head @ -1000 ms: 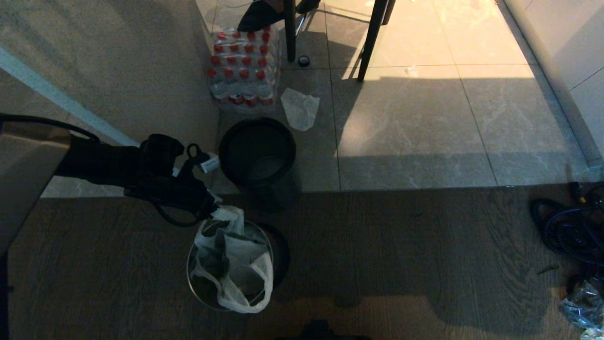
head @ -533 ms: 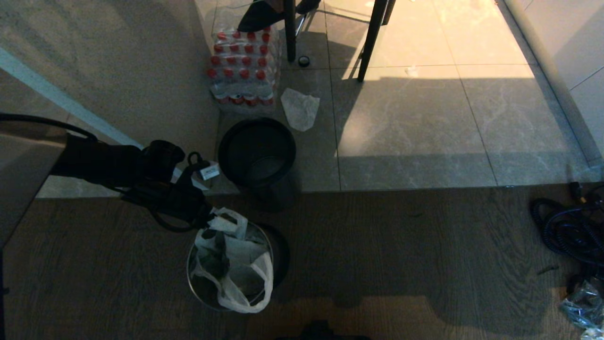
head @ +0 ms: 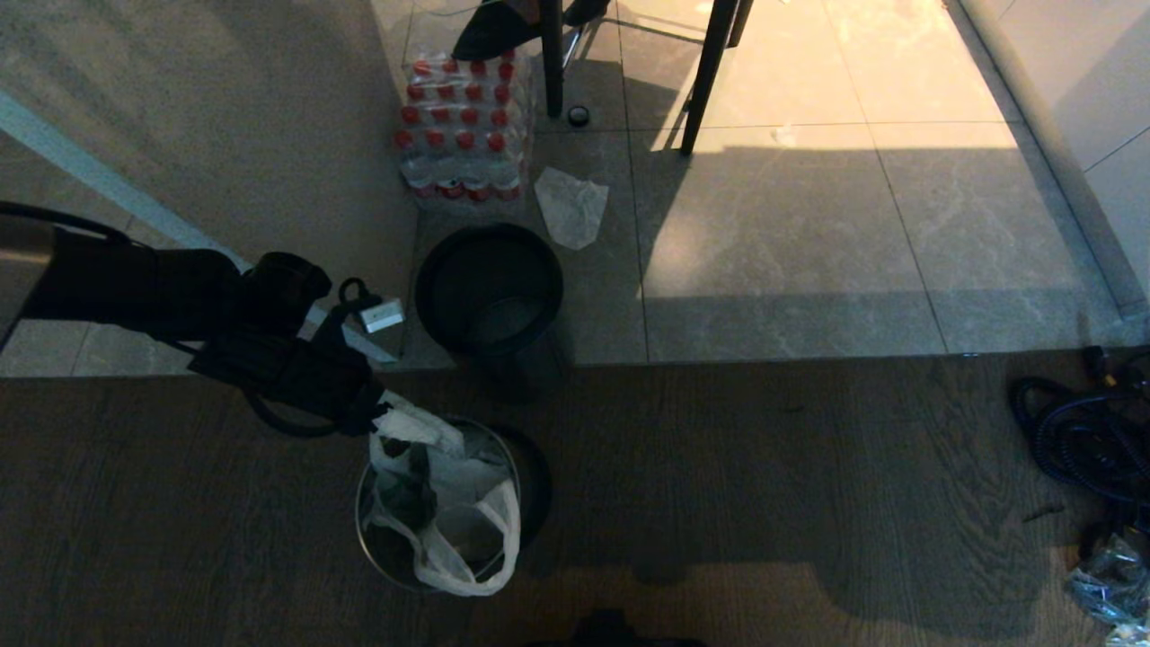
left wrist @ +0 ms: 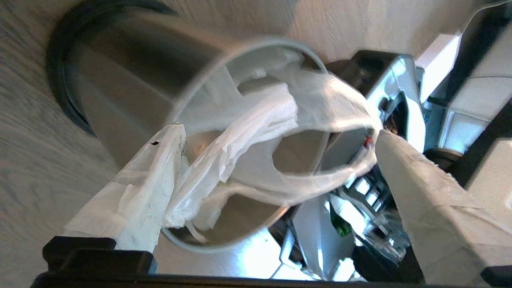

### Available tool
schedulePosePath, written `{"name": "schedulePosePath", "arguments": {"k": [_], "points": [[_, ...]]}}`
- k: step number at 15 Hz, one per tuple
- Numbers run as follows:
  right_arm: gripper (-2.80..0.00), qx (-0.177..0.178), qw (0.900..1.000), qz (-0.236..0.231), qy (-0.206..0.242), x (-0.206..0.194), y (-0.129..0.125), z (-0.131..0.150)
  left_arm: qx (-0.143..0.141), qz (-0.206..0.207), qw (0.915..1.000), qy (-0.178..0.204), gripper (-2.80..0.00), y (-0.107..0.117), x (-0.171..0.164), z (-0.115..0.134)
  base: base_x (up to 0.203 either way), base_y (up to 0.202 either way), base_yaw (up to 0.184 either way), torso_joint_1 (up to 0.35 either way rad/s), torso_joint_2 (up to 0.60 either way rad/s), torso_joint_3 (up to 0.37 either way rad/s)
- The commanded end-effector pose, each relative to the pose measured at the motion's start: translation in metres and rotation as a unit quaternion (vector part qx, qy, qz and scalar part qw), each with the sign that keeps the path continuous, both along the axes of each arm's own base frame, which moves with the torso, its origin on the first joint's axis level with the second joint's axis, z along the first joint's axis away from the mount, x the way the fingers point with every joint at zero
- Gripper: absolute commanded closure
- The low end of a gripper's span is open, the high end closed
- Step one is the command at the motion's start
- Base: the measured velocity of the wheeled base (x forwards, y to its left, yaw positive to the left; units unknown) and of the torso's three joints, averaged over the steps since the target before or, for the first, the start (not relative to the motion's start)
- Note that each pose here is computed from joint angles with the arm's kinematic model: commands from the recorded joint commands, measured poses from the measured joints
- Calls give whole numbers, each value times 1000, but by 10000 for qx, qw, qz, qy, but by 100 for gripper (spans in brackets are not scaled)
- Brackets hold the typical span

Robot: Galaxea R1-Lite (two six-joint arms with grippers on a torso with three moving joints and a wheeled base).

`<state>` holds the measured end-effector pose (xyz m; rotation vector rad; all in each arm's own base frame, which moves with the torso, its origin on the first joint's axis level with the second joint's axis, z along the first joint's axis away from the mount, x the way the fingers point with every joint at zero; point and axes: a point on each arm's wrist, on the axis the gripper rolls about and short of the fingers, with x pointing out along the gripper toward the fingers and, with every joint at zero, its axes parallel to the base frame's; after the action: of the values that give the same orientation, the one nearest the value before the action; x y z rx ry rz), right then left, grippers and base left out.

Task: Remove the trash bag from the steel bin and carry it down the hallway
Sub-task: Pick up the trash bag

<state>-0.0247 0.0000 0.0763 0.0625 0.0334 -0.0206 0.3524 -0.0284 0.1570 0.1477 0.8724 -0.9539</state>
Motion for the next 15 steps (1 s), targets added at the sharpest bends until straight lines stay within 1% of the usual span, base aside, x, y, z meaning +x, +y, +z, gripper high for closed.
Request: {"name": "schedulePosePath", "arguments": {"k": [1,4,5,6,7,8,10,12,14,15], "points": [[0,2,10000,-2,-9,0,0,0,15,-60,9999,159,-280,0,-19,8,0,0,0,0,0,0],[0,2,10000,-2,-9,0,0,0,26,-85,9997,234,-280,-1,-23,7,0,0,0,0,0,0],[0,2,10000,-2,-9,0,0,0,34,-114,9991,404,-280,-3,-31,1,0,0,0,0,0,0],[0,2,10000,-2,-9,0,0,0,58,-160,9968,776,-280,-5,-44,-15,0,0,0,0,0,0],[0,2,10000,-2,-9,0,0,0,88,-212,9943,1046,-280,-8,-53,-30,0,0,0,0,0,0],[0,2,10000,-2,-9,0,0,0,112,-267,9930,1146,-280,-11,-58,-41,0,0,0,0,0,0],[0,2,10000,-2,-9,0,0,0,170,-393,9938,1028,-280,-21,-59,-66,0,0,0,0,0,0],[0,2,10000,-2,-9,0,0,0,171,-379,9937,1044,-280,-23,-59,-70,0,0,0,0,0,0],[0,2,10000,-2,-9,0,0,0,55,-230,9965,797,-280,-26,-59,-87,0,0,0,0,0,0],[0,1,10000,-2,-17,0,0,0,-145,-158,9964,817,-280,-32,-58,-87,0,0,0,0,0,0]]}}
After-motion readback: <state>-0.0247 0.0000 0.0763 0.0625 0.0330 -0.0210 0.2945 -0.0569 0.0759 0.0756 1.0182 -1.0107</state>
